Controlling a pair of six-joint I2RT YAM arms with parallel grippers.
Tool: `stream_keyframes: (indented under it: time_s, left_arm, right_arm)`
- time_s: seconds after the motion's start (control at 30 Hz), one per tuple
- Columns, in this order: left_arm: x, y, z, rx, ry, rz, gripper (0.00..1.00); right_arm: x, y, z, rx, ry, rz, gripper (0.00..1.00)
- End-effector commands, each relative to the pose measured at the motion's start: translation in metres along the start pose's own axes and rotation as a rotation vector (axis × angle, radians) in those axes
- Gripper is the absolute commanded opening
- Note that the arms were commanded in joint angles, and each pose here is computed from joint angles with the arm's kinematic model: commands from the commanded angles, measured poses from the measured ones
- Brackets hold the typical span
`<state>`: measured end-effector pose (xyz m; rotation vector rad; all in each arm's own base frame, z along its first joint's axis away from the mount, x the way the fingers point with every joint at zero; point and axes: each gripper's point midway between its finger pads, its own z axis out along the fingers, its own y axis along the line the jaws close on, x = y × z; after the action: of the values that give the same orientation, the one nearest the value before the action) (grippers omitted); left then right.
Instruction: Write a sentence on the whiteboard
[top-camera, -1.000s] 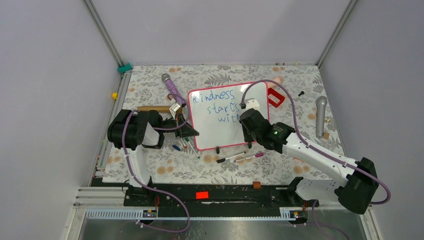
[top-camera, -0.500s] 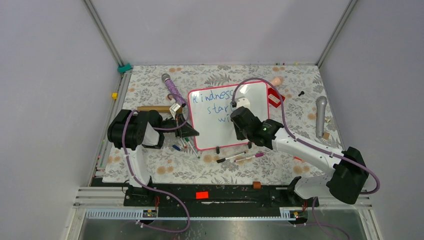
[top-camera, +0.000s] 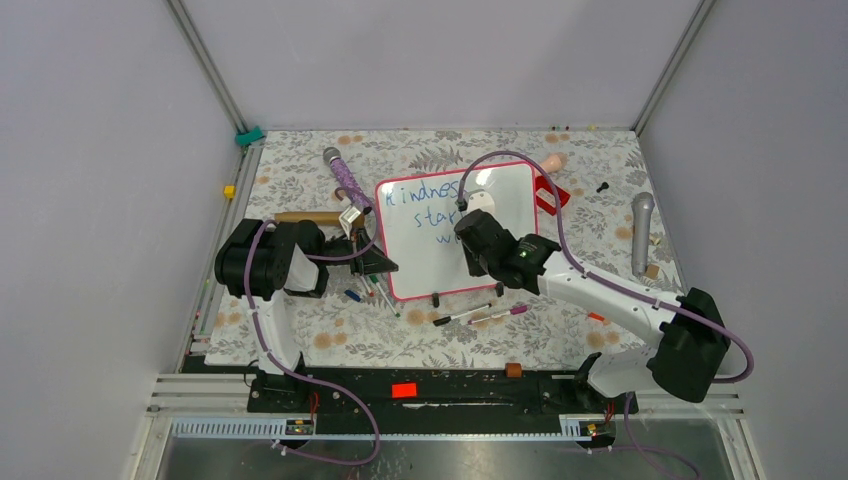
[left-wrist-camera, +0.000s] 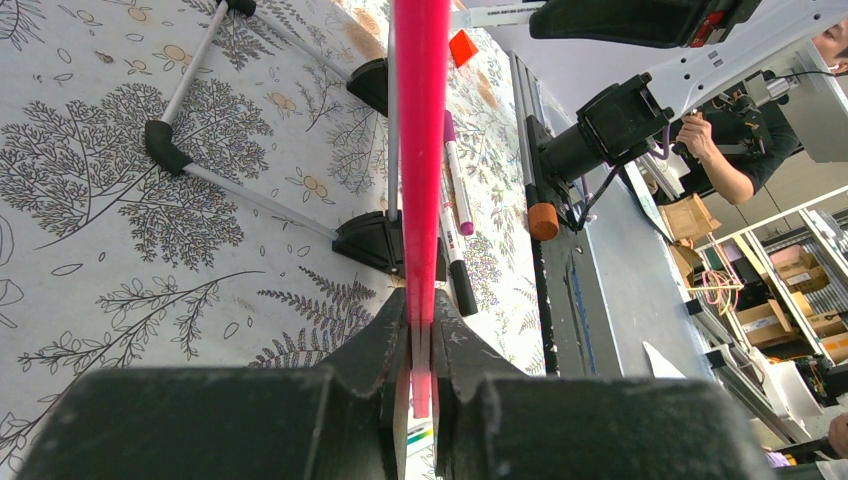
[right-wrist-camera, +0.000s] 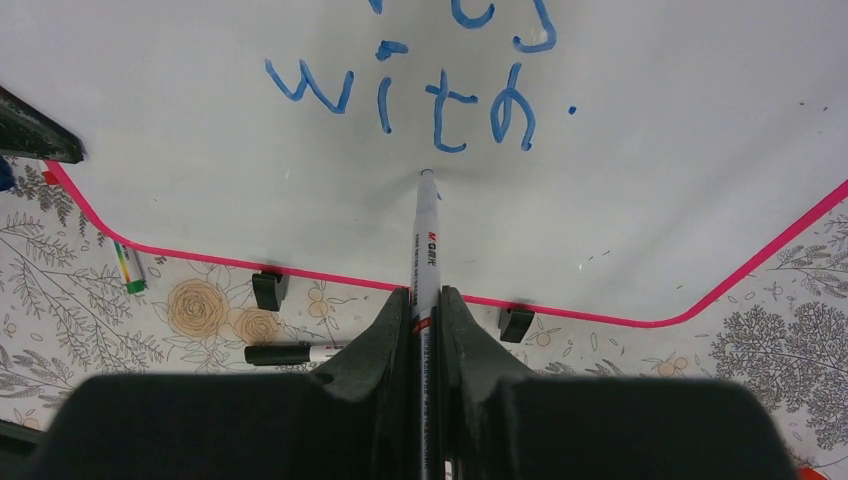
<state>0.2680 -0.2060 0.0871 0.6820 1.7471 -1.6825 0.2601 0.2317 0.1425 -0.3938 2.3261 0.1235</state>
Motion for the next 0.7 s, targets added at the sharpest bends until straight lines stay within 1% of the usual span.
stream_keyframes:
  time_s: [0.0, 0.43, 0.67]
  left_arm:
    - [0.002, -0.002, 0.0, 0.022, 0.012, 0.066, 0.0]
    - [0.003, -0.002, 0.0, 0.024, 0.014, 0.065, 0.0]
    - [0.003, -0.002, 0.0, 0.024, 0.014, 0.066, 0.0]
  right_arm:
    - [-0.008, -0.006, 0.001, 0.047, -0.021, 0.009, 0.0]
    - [0.014, -0.013, -0.004, 0.052, 0.011, 0.041, 0.0]
    - [-0.004, -0.017, -0.006, 0.087, -0.023, 0.019, 0.0]
